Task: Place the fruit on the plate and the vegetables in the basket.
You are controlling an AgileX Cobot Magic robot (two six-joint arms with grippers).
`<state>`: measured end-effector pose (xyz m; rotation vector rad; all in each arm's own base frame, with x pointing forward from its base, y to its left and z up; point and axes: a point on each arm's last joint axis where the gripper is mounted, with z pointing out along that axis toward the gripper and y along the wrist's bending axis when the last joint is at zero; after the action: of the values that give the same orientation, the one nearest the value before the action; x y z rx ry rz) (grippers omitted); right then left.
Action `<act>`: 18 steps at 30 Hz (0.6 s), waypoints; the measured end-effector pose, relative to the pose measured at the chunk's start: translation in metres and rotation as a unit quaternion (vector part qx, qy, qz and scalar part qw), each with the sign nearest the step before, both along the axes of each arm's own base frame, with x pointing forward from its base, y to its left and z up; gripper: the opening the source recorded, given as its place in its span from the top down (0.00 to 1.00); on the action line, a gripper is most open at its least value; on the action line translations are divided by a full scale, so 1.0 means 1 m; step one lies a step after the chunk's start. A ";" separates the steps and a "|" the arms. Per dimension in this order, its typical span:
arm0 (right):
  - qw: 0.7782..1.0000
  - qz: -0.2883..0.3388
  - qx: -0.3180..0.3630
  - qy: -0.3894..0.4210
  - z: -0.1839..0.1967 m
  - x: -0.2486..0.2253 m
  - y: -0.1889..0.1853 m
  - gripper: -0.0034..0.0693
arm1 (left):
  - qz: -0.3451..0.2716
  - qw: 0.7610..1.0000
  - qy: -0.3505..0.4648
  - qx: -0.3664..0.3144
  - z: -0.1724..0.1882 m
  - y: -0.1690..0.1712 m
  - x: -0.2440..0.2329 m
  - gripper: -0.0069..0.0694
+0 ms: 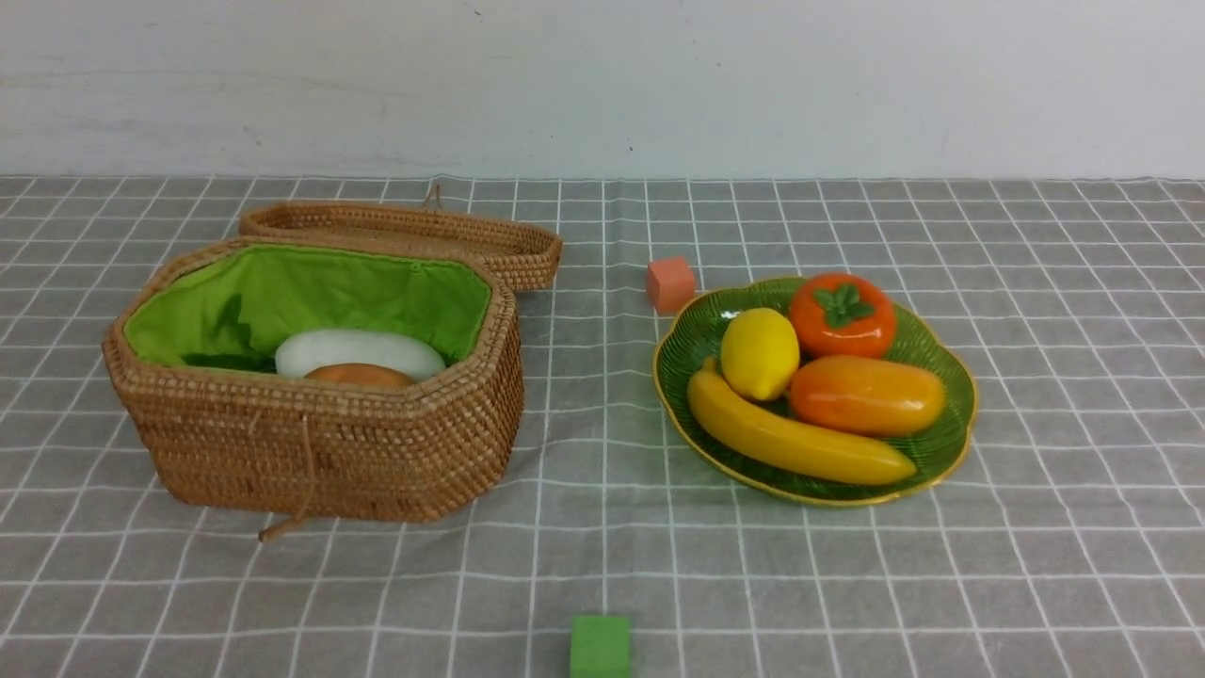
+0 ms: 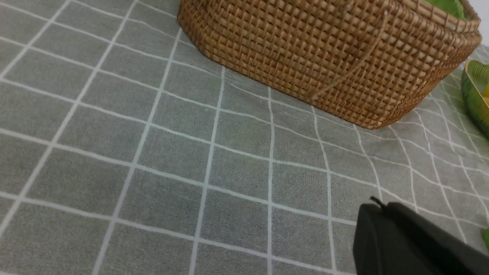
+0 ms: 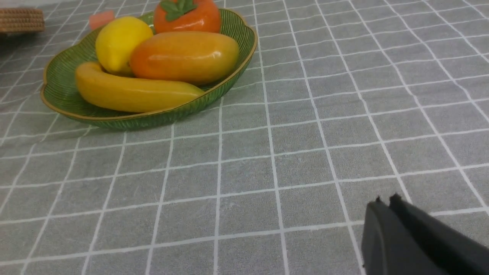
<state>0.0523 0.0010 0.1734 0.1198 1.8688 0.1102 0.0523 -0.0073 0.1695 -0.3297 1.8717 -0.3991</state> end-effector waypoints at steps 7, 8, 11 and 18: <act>1.000 0.000 0.000 0.000 0.000 0.000 0.000 0.92 | 0.002 1.000 0.001 -0.009 0.000 0.000 0.000 0.93; 1.000 0.000 0.000 0.000 0.000 0.000 0.000 0.92 | 0.002 1.000 0.001 -0.009 0.000 0.000 0.000 0.93; 1.000 0.000 0.000 0.000 0.000 0.000 0.000 0.92 | 0.002 1.000 0.001 -0.009 0.000 0.000 0.000 0.93; 1.000 0.000 0.000 0.000 0.000 0.000 0.000 0.91 | 0.002 1.000 0.001 -0.009 0.000 0.000 0.000 0.93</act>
<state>0.0522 0.0010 0.1733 0.1198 1.8697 0.1101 0.0523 -0.0074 0.1695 -0.3462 1.8700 -0.4119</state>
